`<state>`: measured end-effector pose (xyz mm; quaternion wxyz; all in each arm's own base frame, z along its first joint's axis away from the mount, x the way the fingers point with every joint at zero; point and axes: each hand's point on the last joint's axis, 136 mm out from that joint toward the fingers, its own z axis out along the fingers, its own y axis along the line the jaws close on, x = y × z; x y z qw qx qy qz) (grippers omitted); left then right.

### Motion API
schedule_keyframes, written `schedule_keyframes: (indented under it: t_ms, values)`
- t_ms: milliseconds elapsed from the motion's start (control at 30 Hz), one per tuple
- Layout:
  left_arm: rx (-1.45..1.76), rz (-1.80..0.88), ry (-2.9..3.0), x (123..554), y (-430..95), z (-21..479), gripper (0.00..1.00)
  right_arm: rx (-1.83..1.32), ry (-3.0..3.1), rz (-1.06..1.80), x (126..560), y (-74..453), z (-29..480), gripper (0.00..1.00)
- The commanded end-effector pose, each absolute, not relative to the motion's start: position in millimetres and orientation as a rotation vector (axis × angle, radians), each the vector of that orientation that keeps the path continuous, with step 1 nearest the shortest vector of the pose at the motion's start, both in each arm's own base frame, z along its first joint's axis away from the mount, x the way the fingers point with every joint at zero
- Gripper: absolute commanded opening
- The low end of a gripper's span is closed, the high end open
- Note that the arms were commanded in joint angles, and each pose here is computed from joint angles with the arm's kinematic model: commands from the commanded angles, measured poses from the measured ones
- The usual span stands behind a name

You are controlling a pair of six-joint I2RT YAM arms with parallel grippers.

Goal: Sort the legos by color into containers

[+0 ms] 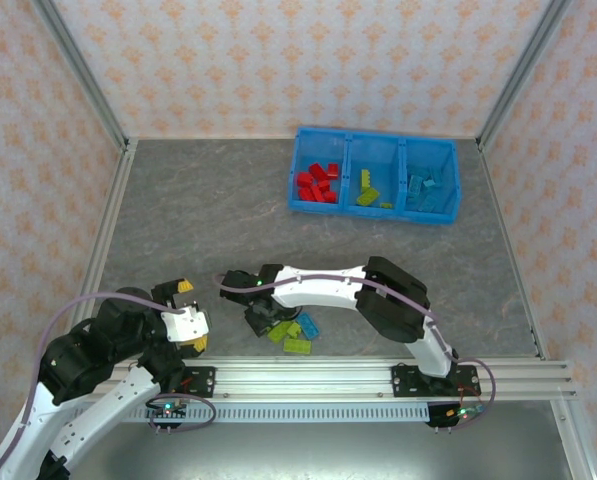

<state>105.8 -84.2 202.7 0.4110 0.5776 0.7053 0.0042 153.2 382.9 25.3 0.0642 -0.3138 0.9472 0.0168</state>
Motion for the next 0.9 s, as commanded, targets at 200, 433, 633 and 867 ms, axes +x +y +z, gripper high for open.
schedule_keyframes:
  t_ms: [200,433,633,867]
  values:
    - [1.292,-0.208,1.656,122.0,-125.6,227.2,1.00,-0.508,2.727,0.149,223.3,328.2,106.4,0.55]
    - [1.177,-0.312,1.683,143.6,-146.2,228.0,1.00,-0.105,2.595,0.154,312.8,237.8,172.3,0.55]
    - [0.954,-0.368,1.775,165.2,-147.2,240.5,1.00,0.244,2.501,0.114,400.0,145.0,202.2,0.55]
    - [0.648,-0.376,1.907,184.8,-130.6,239.3,1.00,0.321,2.573,0.200,440.4,132.8,186.2,0.58]
